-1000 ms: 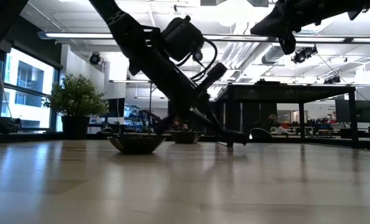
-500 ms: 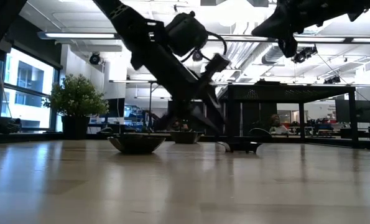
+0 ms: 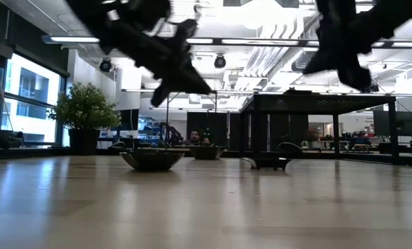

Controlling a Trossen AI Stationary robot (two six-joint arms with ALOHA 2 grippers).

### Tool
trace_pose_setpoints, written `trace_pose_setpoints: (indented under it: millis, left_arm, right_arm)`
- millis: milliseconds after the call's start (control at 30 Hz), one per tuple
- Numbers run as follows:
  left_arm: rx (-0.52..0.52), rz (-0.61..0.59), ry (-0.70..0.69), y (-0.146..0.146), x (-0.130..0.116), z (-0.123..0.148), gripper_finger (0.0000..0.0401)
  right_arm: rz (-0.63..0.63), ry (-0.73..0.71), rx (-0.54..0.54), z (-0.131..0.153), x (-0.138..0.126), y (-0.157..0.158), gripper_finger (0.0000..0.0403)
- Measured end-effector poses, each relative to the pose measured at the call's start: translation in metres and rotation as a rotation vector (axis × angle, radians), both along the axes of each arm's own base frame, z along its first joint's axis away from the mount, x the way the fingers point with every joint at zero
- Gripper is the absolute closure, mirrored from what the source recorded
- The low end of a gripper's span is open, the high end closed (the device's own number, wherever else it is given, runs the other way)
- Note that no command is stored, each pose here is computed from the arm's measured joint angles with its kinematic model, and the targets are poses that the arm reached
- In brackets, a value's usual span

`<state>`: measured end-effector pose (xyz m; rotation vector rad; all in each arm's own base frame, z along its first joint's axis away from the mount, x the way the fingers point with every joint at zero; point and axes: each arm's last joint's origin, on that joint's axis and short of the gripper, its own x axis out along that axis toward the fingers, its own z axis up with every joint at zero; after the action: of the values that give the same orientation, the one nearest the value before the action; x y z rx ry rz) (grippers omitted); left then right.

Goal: Pick & Place Mini shaped plates
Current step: Stack the black square plate on top of the black square plate on the shelf

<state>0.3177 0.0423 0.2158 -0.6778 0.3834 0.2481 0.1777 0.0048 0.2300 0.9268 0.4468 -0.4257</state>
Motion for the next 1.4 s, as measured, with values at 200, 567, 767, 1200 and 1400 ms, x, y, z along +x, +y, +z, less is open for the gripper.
trace_pose_setpoints:
  millis: [200,567,767,1200,1400]
  left_arm:
    - [0.007,0.104,-0.148,0.022,-0.043,-0.015,0.0399]
    - [-0.053,0.088,-0.186,0.047,-0.067,-0.025,0.04]
    - [-0.038,0.064,-0.188,0.046,-0.067,-0.024,0.04]
    - [-0.033,0.005,-0.187,0.044,-0.067,-0.024,0.04]
    - [-0.028,-0.05,-0.189,0.043,-0.067,-0.024,0.04]
  right_arm:
    - [-0.185,0.044,0.236,-0.053,0.002,0.013,0.0373]
    - [-0.253,0.14,0.291,-0.088,0.038,0.01,0.0293]
    - [-0.267,0.158,0.302,-0.105,0.055,0.005,0.0294]
    - [-0.256,0.14,0.346,-0.127,0.069,0.004,0.0358]
    - [-0.261,0.13,0.349,-0.123,0.069,0.004,0.0398]
